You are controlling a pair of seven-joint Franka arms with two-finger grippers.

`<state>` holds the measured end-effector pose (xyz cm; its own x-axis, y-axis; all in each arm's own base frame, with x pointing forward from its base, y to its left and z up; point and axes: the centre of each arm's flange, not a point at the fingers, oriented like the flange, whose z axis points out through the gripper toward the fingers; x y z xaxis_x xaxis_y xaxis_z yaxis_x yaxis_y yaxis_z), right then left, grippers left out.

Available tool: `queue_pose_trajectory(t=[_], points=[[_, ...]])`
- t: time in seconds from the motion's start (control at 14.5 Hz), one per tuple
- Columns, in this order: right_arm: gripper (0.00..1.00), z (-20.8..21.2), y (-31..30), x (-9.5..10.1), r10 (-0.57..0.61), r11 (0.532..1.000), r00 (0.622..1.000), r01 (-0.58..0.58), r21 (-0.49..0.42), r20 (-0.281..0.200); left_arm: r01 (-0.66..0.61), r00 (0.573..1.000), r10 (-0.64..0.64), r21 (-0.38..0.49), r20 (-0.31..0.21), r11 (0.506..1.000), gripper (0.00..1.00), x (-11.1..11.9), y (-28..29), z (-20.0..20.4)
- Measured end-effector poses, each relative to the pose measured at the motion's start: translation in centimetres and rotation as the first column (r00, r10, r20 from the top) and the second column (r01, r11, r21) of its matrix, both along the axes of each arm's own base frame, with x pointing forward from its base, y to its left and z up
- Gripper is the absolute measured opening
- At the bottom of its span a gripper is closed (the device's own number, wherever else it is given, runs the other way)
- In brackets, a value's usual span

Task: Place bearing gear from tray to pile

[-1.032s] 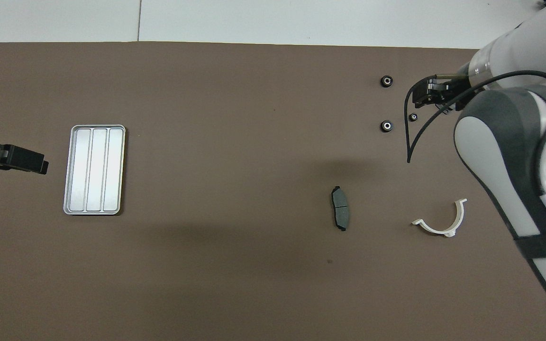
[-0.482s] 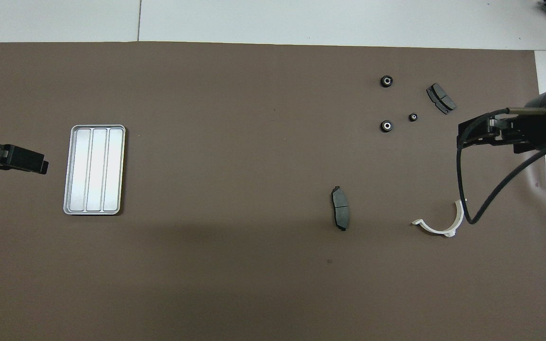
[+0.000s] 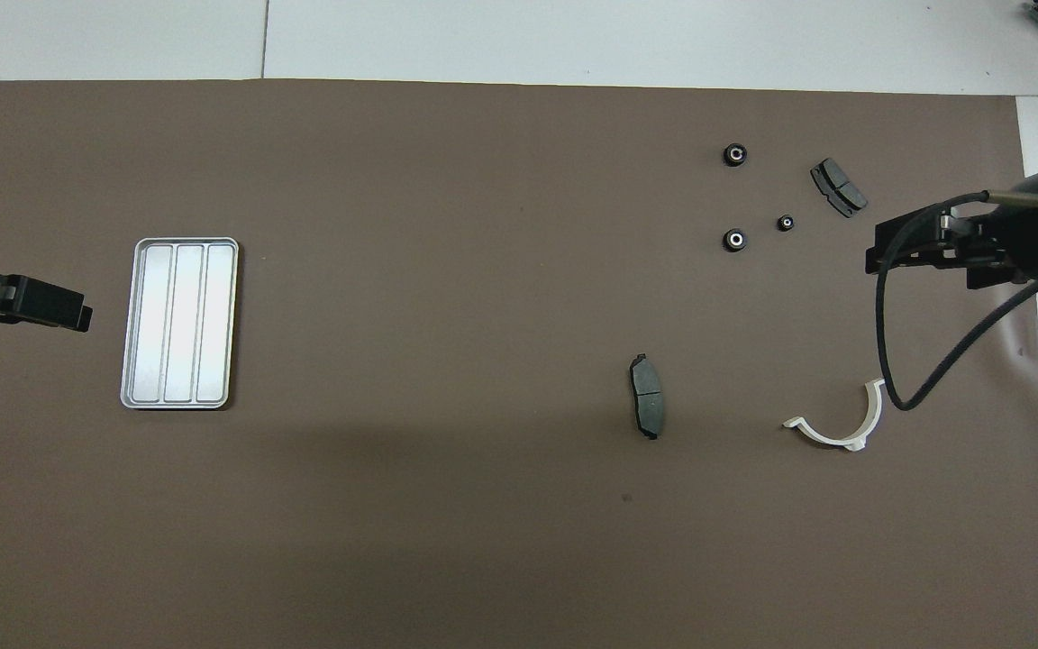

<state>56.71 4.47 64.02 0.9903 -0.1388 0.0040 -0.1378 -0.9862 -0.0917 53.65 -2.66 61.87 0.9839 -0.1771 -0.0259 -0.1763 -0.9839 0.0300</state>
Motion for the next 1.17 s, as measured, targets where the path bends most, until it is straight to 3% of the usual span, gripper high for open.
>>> queue_pose_trajectory(t=[0.69,0.96,1.17], points=[[1.00,0.4,-5.4,0.1,-0.044,0.999,0.999,0.044,-0.004,0.018,0.000,1.000,0.000,0.000,0.000,1.000,1.00,0.0,0.0,0.0],[1.00,1.0,-9.2,0.5,-0.103,0.994,0.991,0.104,-0.014,0.081,0.000,1.000,0.000,0.000,0.000,1.000,1.00,0.0,0.0,0.0],[1.00,0.9,-10.6,0.4,-0.126,0.991,0.989,0.129,-0.027,0.083,0.000,1.000,0.000,0.000,0.000,1.000,1.00,0.0,0.0,0.0]])
